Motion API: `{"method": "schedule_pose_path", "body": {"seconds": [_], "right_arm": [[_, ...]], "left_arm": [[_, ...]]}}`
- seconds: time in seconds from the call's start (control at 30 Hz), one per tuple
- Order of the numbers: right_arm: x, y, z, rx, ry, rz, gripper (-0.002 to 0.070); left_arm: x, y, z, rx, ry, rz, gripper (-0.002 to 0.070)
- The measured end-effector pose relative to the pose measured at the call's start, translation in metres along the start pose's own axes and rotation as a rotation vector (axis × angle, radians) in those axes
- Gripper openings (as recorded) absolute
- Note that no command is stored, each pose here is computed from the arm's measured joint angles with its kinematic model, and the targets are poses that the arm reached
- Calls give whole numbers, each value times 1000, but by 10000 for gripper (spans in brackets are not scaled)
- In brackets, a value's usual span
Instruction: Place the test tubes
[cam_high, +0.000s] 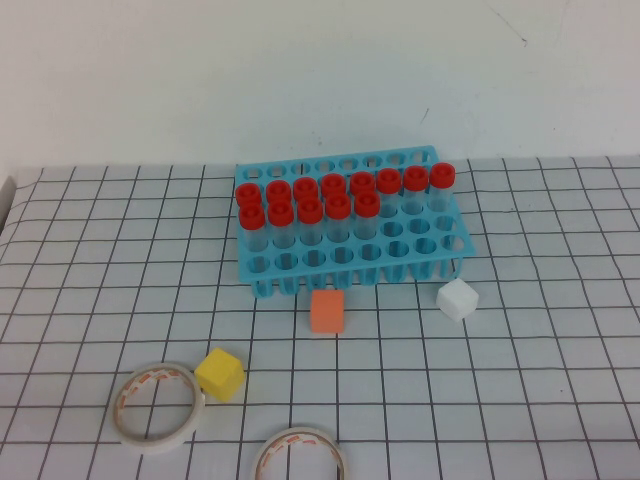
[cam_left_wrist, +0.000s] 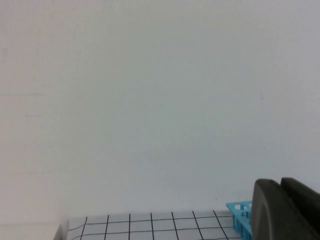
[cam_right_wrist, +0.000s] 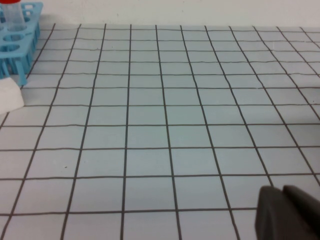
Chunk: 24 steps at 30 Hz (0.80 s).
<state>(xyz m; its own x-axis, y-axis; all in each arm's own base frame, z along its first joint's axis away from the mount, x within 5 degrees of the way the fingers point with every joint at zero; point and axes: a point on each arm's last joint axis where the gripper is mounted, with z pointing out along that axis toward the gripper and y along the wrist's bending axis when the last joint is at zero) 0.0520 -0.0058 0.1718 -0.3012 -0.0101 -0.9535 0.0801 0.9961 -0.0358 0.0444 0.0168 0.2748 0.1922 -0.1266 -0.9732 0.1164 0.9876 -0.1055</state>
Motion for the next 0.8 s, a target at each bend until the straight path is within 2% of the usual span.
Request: {"method": "schedule_pose_path", "body": {"seconds": [0.37, 0.6, 0.7, 0.8], "right_arm": [[0, 0, 0, 0, 2, 0, -1], [0, 0, 0, 0, 2, 0, -1], [0, 0, 0, 0, 2, 0, -1], [0, 0, 0, 0, 2, 0, -1]], "left_arm": [[0, 0, 0, -1, 0, 0, -1], [5, 9, 0, -99, 29, 2, -1], [7, 14, -1, -158, 37, -54, -1], [11, 17, 0, -194, -42, -78, -1]]}}
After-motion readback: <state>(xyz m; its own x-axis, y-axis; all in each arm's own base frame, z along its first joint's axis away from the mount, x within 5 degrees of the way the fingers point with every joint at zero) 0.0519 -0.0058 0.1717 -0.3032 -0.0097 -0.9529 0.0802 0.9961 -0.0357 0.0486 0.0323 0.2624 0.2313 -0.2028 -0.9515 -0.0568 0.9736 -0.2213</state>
